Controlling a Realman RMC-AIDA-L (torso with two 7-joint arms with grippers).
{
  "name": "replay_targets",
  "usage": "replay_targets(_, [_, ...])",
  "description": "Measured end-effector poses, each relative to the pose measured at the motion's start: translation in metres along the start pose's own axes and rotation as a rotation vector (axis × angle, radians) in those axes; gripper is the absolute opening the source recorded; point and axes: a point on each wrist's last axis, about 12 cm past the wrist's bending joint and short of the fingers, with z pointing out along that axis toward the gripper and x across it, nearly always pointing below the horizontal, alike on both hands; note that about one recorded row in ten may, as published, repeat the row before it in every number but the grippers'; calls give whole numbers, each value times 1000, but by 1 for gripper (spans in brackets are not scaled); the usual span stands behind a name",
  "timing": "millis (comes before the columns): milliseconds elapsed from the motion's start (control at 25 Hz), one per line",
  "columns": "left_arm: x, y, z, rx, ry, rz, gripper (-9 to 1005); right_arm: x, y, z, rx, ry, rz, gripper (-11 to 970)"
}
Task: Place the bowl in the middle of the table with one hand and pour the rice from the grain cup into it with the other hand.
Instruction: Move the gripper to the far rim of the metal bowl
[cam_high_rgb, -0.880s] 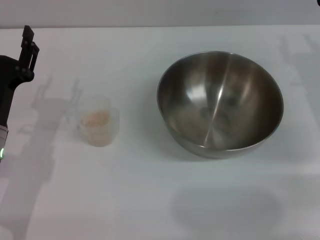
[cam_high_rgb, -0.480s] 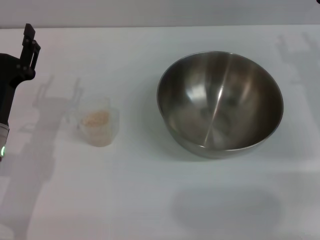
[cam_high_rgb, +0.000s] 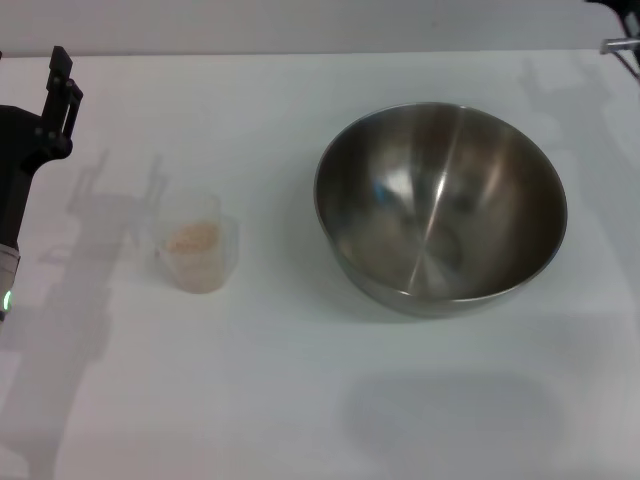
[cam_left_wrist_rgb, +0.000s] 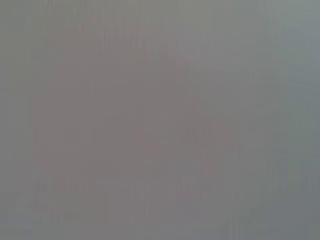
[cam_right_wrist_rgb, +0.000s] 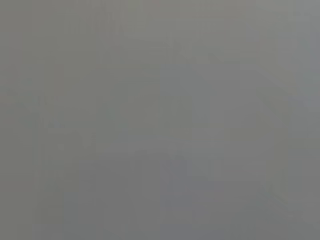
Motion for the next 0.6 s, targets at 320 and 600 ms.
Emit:
replay_targets(320, [0,0,1,2,0,-3,668,-36,25,25,-48,230,47,689])
replay_targets(600, [-1,-1,3,4,-10,-13,668,-67,39,29,-67,445,60,690])
